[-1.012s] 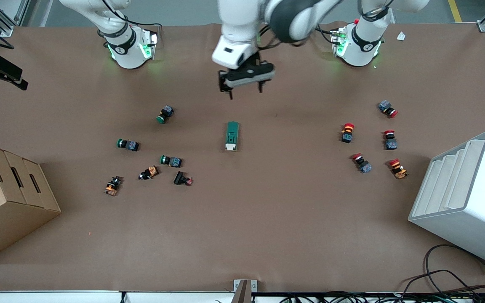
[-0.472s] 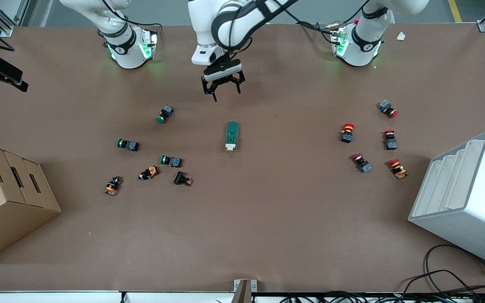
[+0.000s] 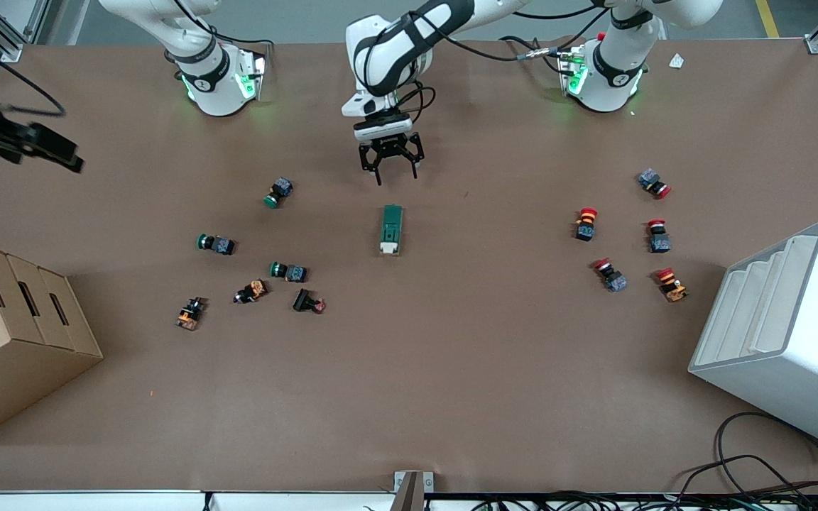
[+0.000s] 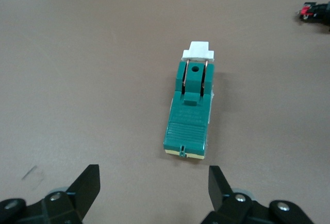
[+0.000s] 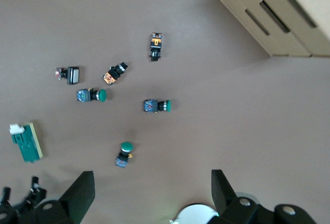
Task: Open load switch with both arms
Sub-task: 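Reach the right gripper toward the switch while the left gripper hovers above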
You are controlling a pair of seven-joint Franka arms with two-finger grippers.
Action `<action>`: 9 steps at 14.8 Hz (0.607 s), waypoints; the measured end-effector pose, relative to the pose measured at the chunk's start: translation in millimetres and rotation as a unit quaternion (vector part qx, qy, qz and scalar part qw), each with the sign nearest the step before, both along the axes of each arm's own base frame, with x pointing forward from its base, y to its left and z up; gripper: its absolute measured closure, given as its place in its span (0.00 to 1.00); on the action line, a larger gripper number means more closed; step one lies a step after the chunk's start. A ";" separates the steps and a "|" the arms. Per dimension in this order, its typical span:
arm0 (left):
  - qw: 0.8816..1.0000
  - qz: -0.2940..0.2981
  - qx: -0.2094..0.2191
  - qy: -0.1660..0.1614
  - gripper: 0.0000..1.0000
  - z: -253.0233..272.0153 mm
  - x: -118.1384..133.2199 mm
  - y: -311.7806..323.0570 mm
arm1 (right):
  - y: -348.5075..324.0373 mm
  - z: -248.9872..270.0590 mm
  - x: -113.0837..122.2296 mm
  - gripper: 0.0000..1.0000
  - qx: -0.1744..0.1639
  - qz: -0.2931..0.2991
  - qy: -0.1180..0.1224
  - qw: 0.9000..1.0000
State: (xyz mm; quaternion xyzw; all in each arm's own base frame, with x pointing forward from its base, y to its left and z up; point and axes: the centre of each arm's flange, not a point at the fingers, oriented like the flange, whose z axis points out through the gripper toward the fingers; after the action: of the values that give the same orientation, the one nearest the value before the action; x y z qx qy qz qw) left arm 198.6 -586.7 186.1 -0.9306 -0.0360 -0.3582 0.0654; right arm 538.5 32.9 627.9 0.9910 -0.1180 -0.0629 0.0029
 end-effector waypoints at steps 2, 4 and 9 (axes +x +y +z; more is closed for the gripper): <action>0.999 -0.013 -0.013 -0.032 0.06 -9.9 1.6 2.0 | 28.6 -26.2 13.9 0.00 -0.009 -0.035 0.014 0.999; 0.996 -0.018 -0.040 -0.072 0.05 -28.8 4.3 4.1 | 62.2 -49.1 23.1 0.00 -0.020 -0.070 0.024 0.997; 0.989 -0.048 -0.034 -0.136 0.05 -76.4 15.5 17.8 | 159.9 -103.0 28.3 0.00 -0.055 -0.161 0.036 0.985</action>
State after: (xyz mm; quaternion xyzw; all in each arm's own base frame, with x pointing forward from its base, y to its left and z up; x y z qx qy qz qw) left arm 214.1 -568.9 109.7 -0.8754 -0.0123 -0.4831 0.0108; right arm 566.8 192.9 524.9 0.9544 -0.2795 -0.0916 0.0519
